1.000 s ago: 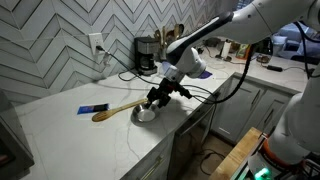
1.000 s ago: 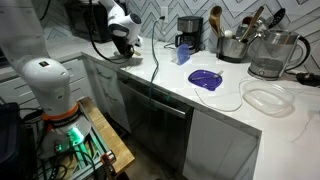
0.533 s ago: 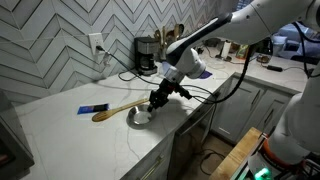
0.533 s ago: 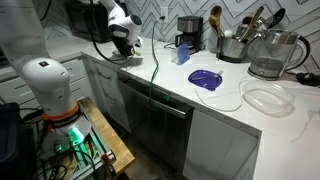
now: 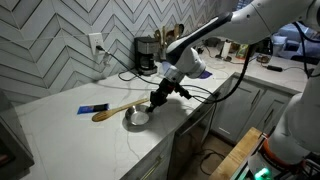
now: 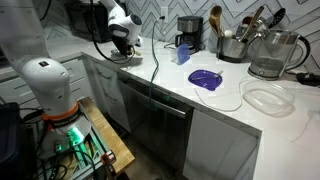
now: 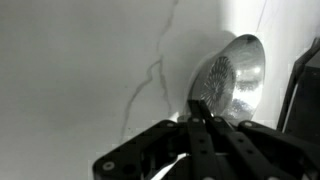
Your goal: Pick up the silver bowl and put it on the right side of the kitchen counter
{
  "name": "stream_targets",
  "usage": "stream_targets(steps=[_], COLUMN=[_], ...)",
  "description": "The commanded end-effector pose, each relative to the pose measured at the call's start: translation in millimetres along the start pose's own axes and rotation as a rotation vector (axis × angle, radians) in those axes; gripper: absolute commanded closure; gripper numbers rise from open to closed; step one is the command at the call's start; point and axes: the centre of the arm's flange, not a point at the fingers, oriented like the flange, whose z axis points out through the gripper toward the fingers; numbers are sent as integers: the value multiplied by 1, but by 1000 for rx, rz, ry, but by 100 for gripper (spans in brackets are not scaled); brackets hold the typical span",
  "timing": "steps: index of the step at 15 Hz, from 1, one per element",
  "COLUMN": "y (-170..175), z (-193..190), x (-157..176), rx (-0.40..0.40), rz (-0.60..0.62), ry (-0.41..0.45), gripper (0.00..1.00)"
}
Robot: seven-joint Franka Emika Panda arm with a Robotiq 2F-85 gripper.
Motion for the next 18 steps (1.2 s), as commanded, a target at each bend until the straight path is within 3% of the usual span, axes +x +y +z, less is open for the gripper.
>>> stream_targets(steps=[1, 6, 10, 12, 18], y=[-12, -22, -6, 11, 70], z=[-15, -82, -149, -183, -267], x=[-3, 0, 2, -1, -9], rx=[69, 72, -11, -53, -82], rz=[-5, 7, 74, 155, 350], ry=[-11, -36, 10, 64, 250], gripper=[100, 100, 100, 100, 100])
